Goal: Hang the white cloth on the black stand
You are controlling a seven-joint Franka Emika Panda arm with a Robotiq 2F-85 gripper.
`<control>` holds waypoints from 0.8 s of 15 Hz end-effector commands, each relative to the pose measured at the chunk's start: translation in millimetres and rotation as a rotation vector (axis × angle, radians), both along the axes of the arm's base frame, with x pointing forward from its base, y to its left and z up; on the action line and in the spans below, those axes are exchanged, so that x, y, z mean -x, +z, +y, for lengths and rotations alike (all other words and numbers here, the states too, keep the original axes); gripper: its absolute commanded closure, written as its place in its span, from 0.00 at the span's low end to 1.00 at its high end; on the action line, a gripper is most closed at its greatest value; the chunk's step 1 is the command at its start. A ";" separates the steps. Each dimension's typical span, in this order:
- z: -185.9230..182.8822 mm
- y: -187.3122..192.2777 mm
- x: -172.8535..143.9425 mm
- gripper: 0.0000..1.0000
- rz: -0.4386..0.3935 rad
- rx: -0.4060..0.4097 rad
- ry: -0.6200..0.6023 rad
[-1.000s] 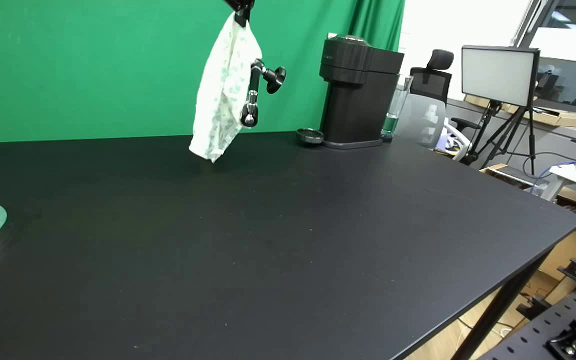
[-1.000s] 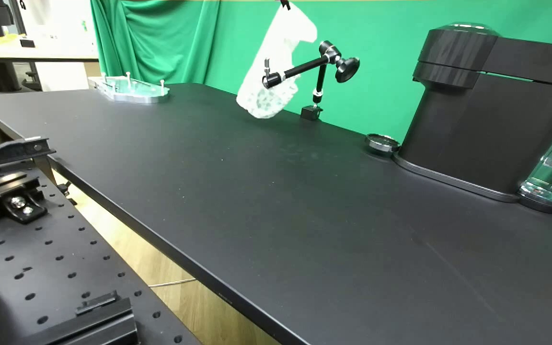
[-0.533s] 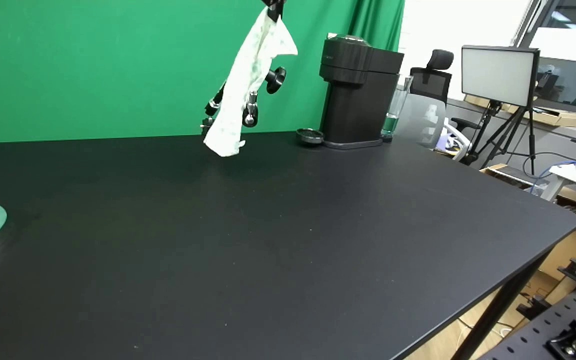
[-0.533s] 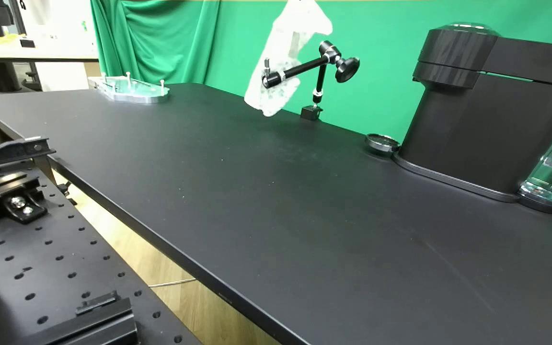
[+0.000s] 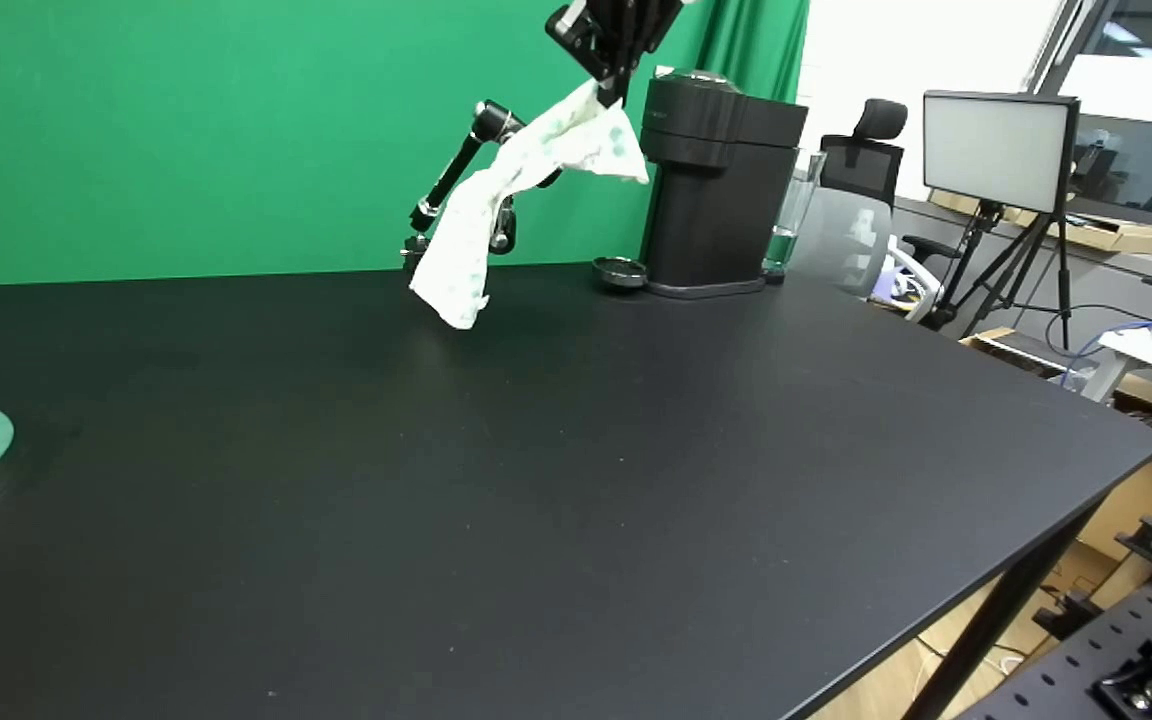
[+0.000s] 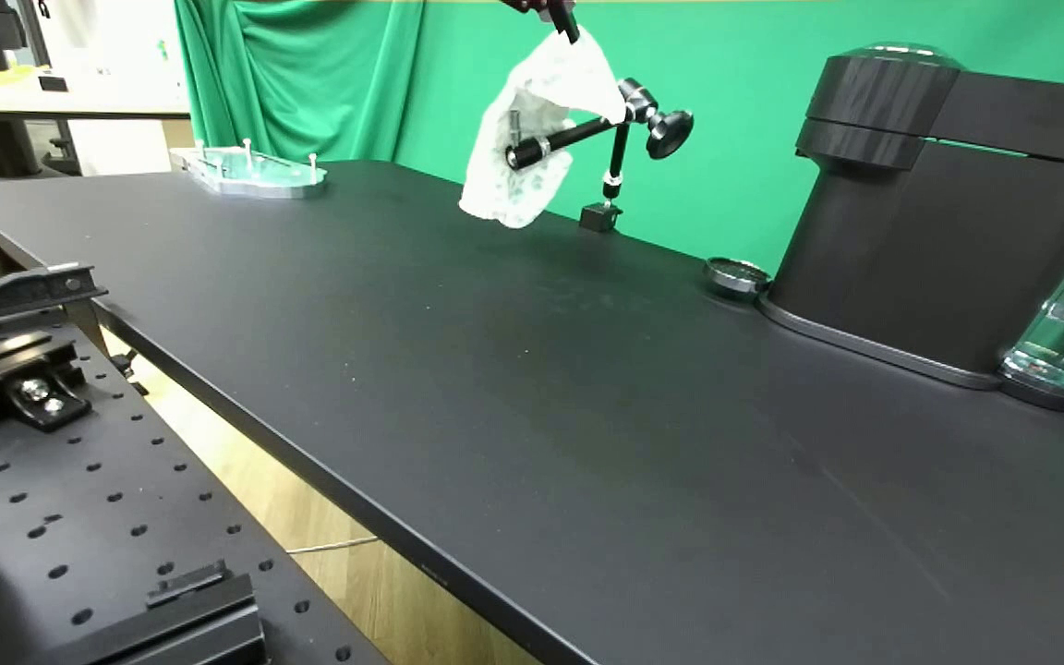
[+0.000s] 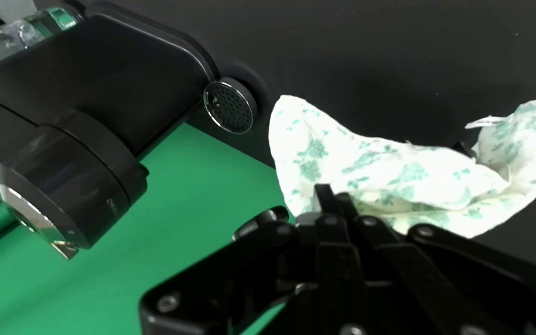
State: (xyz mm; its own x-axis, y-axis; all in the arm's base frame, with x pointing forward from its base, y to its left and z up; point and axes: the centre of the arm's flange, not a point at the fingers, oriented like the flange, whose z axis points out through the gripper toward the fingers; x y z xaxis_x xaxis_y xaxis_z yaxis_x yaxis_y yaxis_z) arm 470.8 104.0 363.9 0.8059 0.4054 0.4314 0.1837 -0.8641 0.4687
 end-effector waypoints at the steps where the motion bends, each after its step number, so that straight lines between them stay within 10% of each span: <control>1: -20.5 -10.2 14.9 1.00 0.004 -0.073 -0.078; 12: -18.0 -26.1 -8.7 1.00 -0.053 -0.236 -0.146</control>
State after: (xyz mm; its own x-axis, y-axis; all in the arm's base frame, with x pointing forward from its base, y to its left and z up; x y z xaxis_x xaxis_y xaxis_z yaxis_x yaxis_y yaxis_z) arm 468.1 88.8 340.7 0.8360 0.2194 0.5030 0.0783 -0.9549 0.2863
